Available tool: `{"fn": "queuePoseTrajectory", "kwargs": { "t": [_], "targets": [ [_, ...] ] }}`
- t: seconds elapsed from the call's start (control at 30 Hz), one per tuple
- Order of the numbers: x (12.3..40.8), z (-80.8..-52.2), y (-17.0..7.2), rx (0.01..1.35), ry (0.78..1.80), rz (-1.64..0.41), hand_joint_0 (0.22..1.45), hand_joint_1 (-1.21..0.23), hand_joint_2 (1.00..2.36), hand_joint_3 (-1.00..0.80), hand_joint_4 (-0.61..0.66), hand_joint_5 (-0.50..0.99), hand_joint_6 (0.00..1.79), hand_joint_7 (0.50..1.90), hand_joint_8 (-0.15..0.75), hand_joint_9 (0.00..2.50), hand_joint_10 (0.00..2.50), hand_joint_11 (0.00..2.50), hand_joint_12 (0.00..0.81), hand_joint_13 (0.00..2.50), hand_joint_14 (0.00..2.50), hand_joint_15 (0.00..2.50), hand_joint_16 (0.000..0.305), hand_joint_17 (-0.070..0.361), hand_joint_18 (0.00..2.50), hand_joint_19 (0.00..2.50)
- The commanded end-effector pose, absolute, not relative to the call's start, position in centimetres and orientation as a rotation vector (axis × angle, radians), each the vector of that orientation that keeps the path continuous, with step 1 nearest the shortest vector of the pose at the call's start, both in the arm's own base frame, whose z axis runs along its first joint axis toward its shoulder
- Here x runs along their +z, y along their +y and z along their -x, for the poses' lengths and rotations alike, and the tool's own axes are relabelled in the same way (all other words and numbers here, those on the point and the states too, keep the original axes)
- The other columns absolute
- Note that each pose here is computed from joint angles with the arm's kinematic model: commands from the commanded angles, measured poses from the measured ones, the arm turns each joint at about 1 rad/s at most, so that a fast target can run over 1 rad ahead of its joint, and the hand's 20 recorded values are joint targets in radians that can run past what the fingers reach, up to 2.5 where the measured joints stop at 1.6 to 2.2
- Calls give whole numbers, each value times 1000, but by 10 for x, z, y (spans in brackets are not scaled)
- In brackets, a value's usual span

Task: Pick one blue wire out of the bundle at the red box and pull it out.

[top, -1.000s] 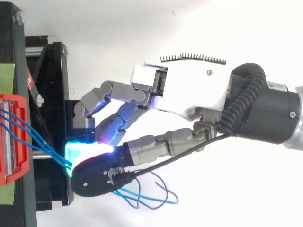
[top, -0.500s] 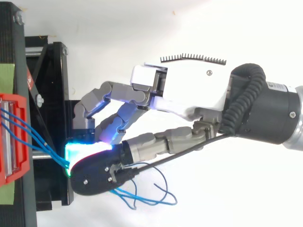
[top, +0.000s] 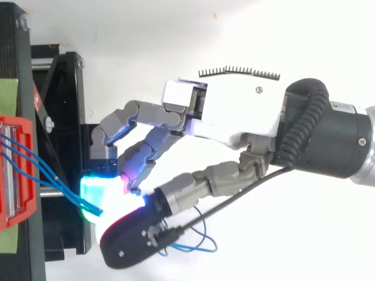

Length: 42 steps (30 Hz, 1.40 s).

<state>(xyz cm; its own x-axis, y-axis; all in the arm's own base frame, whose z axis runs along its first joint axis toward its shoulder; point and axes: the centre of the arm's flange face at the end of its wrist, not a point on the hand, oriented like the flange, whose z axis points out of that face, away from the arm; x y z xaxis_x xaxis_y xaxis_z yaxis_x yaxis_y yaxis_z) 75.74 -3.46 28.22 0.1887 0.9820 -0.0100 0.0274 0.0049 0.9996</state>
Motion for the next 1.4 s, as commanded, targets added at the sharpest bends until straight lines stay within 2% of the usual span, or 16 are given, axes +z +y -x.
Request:
{"fn": "queuePoseTrajectory", "kwargs": {
  "t": [0.0, 0.17, 0.27, 0.47, 0.6, 0.8, 0.93, 1.03, 1.1, 1.2, 1.37],
  "targets": [
    [282, -757, -35, 1049, 1092, -1308, 615, -896, 1000, -500, 181, -175, 915, 1009, 330, 805, 18, 709, 436, 730, 18, 486, 57, 128, 619, 399],
    [282, -757, -35, 1049, 1092, -1308, 674, -881, 1000, -499, 129, -182, 922, 1066, 326, 792, 15, 717, 430, 724, 17, 473, 56, 126, 638, 398],
    [282, -757, -35, 1049, 1092, -1308, 665, -823, 1011, -360, 120, -186, 935, 1127, 325, 799, 18, 709, 427, 728, 17, 487, 56, 126, 635, 429],
    [282, -757, -35, 1049, 1092, -1308, 604, -691, 1015, -286, 122, -179, 935, 1046, 325, 849, 17, 702, 424, 738, 20, 506, 57, 128, 610, 486],
    [282, -757, -35, 1050, 1090, -1307, 588, -680, 1019, -222, 102, -171, 934, 1084, 323, 865, 15, 702, 422, 745, 19, 507, 57, 128, 604, 497],
    [282, -757, -35, 1049, 1091, -1306, 593, -672, 1012, -92, 62, -163, 948, 1053, 359, 908, 12, 687, 459, 794, 18, 498, 66, 148, 669, 472],
    [282, -757, -35, 1050, 1090, -1307, 591, -627, 1000, -71, 91, -163, 950, 1022, 382, 914, 11, 655, 491, 800, 15, 500, 73, 165, 673, 483],
    [282, -757, -35, 1050, 1090, -1307, 574, -614, 1061, -66, 86, -161, 951, 1007, 386, 917, 12, 661, 497, 805, 15, 496, 74, 167, 682, 482],
    [282, -757, -35, 1050, 1090, -1307, 590, -645, 1017, -43, 80, -161, 951, 995, 390, 918, 13, 669, 496, 809, 17, 496, 74, 166, 692, 475],
    [283, -758, -35, 1051, 1089, -1306, 617, -745, 1018, -71, 31, -177, 952, 1016, 347, 868, 17, 698, 445, 774, 17, 500, 61, 138, 644, 465],
    [282, -757, -34, 1051, 1091, -1306, 710, -858, 1019, -224, -12, -187, 960, 1075, 331, 850, 15, 718, 426, 782, 19, 486, 57, 127, 693, 421]
  ]
}}
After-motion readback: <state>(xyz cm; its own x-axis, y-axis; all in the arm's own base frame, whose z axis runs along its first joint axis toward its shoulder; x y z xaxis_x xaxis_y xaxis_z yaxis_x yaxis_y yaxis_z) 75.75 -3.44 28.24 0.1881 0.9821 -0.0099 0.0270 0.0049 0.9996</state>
